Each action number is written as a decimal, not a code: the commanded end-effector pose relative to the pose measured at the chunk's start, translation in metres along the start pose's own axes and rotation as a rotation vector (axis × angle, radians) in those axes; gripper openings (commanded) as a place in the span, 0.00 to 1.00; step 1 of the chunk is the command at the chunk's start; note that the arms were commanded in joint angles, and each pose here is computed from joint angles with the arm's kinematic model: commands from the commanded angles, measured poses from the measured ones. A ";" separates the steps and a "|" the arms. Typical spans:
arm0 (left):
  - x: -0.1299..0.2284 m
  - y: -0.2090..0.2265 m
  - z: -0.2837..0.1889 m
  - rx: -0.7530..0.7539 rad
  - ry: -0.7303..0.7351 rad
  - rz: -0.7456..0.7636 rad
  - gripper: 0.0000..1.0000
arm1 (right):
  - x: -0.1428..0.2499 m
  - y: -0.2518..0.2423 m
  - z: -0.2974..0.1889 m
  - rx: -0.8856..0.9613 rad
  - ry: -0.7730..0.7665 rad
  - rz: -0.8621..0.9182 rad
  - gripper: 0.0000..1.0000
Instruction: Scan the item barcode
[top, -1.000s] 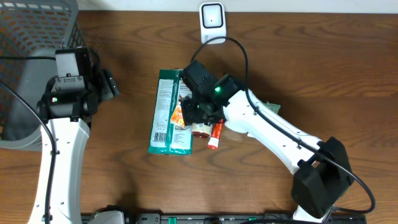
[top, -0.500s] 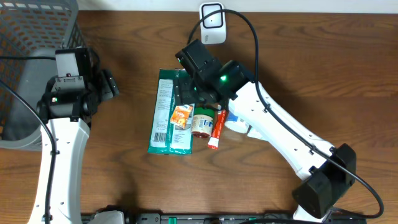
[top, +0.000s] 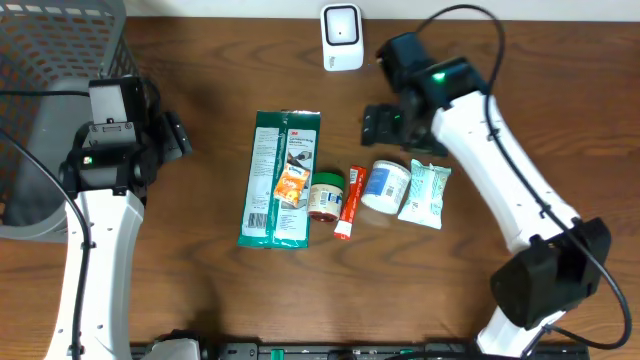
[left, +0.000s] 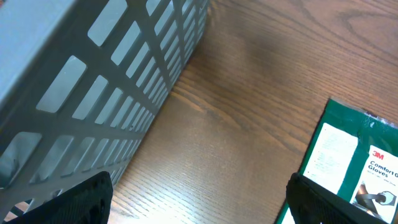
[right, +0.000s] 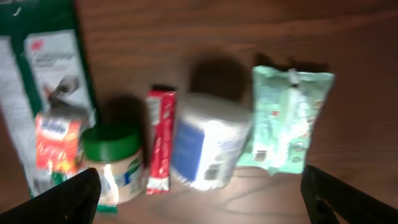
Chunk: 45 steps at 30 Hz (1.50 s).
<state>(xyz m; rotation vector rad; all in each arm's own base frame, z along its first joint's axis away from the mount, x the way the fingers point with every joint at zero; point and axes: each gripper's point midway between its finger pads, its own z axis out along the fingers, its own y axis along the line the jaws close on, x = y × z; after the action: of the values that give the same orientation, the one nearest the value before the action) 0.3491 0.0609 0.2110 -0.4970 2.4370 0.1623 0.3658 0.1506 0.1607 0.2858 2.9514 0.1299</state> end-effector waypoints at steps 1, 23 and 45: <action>-0.006 0.000 -0.002 -0.002 -0.015 -0.017 0.87 | 0.003 -0.013 0.010 0.001 0.035 0.040 0.99; -0.006 0.000 -0.002 -0.002 -0.015 -0.017 0.87 | 0.036 -0.020 0.086 -0.092 0.149 0.082 0.99; -0.006 0.000 -0.002 -0.002 -0.015 -0.017 0.87 | 0.035 -0.020 0.087 -0.094 0.146 0.081 0.99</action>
<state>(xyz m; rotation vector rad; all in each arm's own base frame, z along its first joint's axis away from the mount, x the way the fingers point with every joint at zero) 0.3491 0.0609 0.2110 -0.4970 2.4370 0.1623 0.3438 0.1496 0.0679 0.3677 3.0681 0.3073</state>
